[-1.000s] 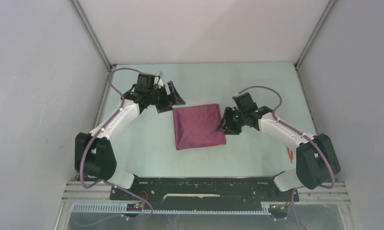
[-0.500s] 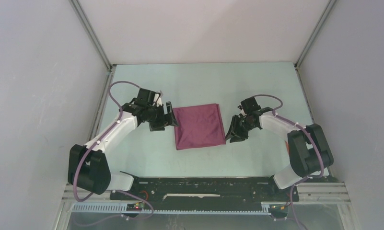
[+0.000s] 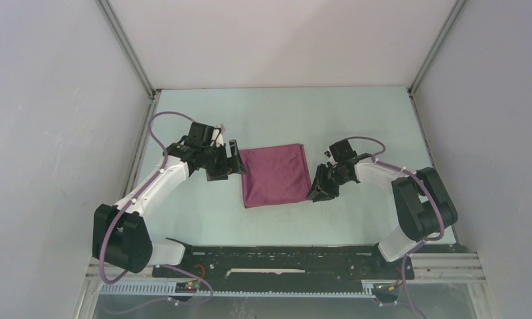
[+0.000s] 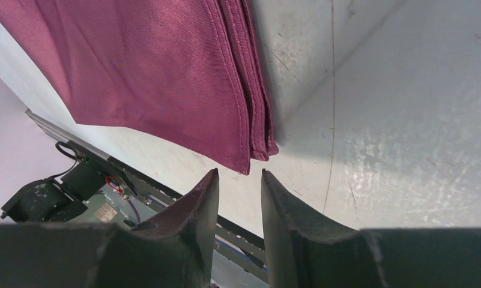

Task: Fold the napkin into a case and place the utensils inside
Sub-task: Pick up the top corner of the square-folded napkin from the center of the board, then fold the top corner of the square-folded napkin at the center of the board.

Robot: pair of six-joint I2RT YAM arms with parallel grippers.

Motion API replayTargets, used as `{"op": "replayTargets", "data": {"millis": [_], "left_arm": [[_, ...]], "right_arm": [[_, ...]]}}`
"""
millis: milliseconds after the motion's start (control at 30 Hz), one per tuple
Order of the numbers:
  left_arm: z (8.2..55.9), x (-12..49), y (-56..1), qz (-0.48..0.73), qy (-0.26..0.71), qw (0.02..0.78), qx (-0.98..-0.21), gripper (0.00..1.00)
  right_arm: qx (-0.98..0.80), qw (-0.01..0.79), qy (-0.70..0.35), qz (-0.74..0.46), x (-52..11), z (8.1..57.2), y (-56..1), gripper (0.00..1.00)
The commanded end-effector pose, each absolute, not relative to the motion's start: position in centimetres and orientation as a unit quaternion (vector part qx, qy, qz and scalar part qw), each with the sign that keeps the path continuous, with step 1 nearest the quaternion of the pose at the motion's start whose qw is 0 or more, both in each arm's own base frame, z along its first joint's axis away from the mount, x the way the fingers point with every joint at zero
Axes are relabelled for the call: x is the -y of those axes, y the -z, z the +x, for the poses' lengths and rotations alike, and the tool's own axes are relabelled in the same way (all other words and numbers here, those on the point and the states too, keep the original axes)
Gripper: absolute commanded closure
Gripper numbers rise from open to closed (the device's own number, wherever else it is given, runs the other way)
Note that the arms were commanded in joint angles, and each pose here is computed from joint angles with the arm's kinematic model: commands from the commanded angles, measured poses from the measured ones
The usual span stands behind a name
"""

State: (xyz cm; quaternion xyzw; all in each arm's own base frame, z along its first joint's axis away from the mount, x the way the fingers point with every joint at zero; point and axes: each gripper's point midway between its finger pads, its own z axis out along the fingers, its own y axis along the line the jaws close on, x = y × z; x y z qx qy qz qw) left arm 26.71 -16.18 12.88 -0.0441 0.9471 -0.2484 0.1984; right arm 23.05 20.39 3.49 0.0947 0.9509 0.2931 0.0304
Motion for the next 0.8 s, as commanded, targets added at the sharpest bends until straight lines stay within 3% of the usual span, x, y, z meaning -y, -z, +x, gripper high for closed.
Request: {"op": "replayTargets", "data": {"millis": [0,467,767], "left_arm": [[27.1,16.1,-14.5,-0.029,0.252,0.227,-0.94,0.14],[27.0,16.1,-14.4,-0.028,0.253,0.228,-0.94,0.14],[26.6,16.3,-13.5,-0.032,0.257,0.217,-0.941,0.14]], "right_arm": [[-0.946,0.037,-0.307,0.093,-21.4,23.5,-3.7,0.61],[-0.946,0.034,-0.307,0.1,-21.6,23.7,-3.0,0.69],[-0.945,0.047,-0.31,0.097,-21.7,23.9,-3.9,0.92]]}}
